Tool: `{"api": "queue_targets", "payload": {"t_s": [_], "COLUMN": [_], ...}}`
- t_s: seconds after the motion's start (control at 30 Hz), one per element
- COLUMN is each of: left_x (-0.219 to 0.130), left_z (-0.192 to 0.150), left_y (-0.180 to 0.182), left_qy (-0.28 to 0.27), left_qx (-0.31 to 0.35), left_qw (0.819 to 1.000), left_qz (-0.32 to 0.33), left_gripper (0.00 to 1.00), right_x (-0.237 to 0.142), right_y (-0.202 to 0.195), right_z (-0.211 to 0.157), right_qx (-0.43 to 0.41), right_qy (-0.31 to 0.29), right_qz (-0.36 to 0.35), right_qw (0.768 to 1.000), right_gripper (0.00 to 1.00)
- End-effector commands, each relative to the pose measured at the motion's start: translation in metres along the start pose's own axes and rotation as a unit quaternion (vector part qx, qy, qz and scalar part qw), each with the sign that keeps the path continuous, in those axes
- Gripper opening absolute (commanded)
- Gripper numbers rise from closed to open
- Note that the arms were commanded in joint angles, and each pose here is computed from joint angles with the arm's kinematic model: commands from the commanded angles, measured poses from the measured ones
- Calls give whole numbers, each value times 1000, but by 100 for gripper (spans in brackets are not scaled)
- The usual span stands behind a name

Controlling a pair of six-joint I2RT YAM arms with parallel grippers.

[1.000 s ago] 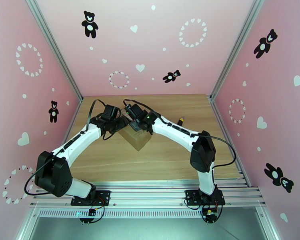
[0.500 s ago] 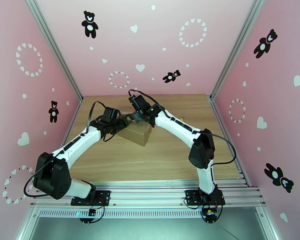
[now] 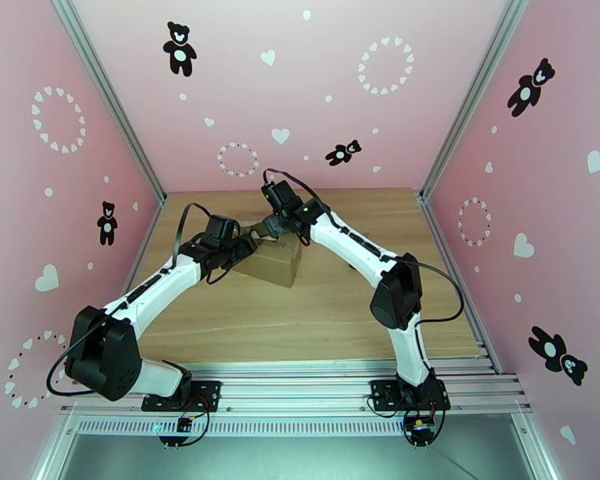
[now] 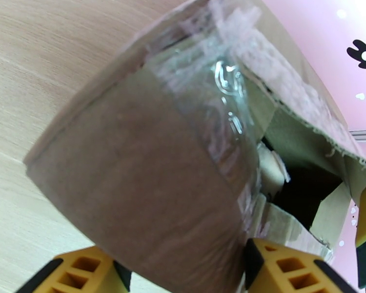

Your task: Unpack the express box

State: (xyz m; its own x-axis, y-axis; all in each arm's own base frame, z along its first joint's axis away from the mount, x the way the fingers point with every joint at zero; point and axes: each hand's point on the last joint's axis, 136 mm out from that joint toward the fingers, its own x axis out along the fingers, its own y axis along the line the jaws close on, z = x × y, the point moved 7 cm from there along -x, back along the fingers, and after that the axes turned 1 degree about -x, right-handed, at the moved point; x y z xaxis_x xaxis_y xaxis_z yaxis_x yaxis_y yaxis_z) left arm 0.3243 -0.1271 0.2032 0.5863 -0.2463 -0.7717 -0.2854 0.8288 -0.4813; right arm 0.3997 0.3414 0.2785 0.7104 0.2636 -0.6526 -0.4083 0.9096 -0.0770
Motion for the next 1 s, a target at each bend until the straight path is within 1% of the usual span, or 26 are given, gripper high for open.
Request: {"api": "queue_targets", "payload": {"t_s": [0.0,0.53,0.97], "left_x": [7,11,8], "left_z": [-44,-56,-55], "left_y": [50,57,55], "left_qy": [106,118,115], "left_qx": [3,-1,-2], "left_qw": [988,986,987], "left_qz": [109,116,113], "left_gripper": [65,65,65], "right_x": [19,37,35], "right_y": [-30,-41,-49], "right_z": [7,11,13], "right_qx": [41,70,85], "right_qy": [-6,3,9], "right_qz": [-47,-44,-33], "right_qw": [998,997,996], "right_gripper": [76,75,75]}}
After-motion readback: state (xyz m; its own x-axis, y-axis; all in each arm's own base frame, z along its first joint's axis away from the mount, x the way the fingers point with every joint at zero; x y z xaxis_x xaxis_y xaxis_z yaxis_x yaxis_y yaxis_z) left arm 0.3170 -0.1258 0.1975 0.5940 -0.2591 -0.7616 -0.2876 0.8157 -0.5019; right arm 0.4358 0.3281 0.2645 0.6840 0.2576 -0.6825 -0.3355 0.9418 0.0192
